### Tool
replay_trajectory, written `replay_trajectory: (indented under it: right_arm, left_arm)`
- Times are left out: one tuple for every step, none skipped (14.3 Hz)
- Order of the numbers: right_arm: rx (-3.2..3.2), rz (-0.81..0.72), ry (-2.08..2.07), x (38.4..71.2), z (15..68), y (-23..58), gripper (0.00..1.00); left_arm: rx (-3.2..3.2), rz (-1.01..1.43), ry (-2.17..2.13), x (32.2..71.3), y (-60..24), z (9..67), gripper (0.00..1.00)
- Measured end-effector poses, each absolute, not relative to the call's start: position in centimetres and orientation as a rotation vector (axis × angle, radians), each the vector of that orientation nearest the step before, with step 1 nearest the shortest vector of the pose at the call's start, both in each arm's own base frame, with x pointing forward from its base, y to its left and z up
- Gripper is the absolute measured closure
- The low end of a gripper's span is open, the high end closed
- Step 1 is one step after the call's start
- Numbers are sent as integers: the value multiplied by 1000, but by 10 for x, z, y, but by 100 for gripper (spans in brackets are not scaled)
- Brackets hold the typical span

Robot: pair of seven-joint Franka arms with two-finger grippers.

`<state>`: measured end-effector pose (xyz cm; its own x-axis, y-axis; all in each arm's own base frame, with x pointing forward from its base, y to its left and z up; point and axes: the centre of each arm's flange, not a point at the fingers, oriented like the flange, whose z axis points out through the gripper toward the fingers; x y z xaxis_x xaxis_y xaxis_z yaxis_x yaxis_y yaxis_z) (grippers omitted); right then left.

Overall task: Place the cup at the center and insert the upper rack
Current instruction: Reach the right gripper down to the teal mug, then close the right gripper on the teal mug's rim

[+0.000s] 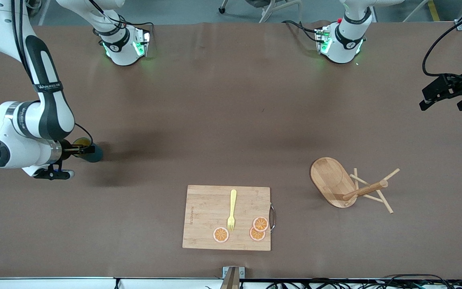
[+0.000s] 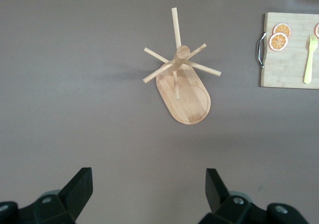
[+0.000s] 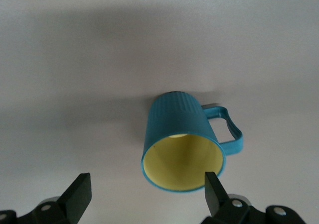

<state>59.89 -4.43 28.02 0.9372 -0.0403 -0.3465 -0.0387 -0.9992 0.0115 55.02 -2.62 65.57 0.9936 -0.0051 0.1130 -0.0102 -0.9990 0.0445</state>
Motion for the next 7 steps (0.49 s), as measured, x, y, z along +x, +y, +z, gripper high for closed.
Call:
replay_trajectory:
  right_arm:
    - [3087, -553, -60, 596, 273, -43, 0]
    - [3086, -558, -56, 592, 266, -41, 0]
    - [3086, -563, -53, 590, 261, -40, 0]
    - [3085, -569, -51, 588, 259, -39, 0]
    - [3084, -574, -50, 587, 257, -39, 0]
    - [3084, -578, -49, 586, 256, -38, 0]
    - [3083, -586, -48, 585, 254, -38, 0]
  left_arm:
    - [3091, 178, -13, 550, -27, 656, 0]
    - [3090, 181, -15, 551, -27, 656, 0]
    - [3085, 184, -16, 551, -28, 657, 0]
    - [3076, 186, -16, 551, -29, 657, 0]
    - [3069, 187, -15, 551, -30, 658, 0]
    - [3066, 187, -15, 551, -30, 658, 0]
    - [3065, 188, -15, 551, -30, 658, 0]
